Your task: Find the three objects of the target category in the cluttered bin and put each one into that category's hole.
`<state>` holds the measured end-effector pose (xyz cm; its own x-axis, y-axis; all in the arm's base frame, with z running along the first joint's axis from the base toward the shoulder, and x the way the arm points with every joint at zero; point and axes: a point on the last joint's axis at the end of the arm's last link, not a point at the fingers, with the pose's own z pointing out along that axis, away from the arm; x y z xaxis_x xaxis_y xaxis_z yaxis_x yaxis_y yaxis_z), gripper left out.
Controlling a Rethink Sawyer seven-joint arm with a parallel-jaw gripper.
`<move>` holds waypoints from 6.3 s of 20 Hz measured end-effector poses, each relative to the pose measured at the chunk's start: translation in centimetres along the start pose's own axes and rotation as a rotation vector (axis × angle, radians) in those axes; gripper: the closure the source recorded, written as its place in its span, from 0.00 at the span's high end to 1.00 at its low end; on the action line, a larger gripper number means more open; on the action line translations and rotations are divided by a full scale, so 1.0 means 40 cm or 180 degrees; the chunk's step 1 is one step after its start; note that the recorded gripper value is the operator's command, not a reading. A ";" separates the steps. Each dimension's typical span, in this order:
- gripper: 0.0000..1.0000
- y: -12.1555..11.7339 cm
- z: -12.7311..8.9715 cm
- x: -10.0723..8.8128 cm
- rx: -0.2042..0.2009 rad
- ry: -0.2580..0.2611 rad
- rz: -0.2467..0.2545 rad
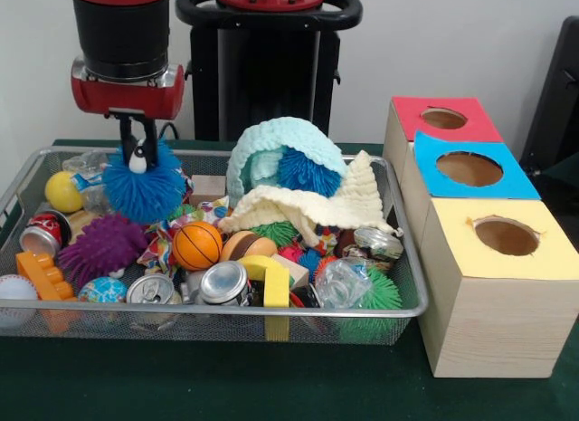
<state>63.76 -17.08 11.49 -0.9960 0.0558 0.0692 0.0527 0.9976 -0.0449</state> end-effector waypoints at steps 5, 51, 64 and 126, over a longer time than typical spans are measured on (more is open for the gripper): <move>1.00 -0.001 -0.004 -0.010 -0.0010 -0.0029 -0.0002; 1.00 0.218 -0.014 -0.025 -0.0007 -0.0025 -0.0416; 1.00 0.337 -0.018 -0.012 0.0056 -0.0225 -0.0634; 1.00 0.490 0.197 -0.148 -0.0012 -0.0554 -0.0473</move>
<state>70.12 1.80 2.37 -0.9902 -0.0994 -0.0982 -0.0956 0.9945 -0.0432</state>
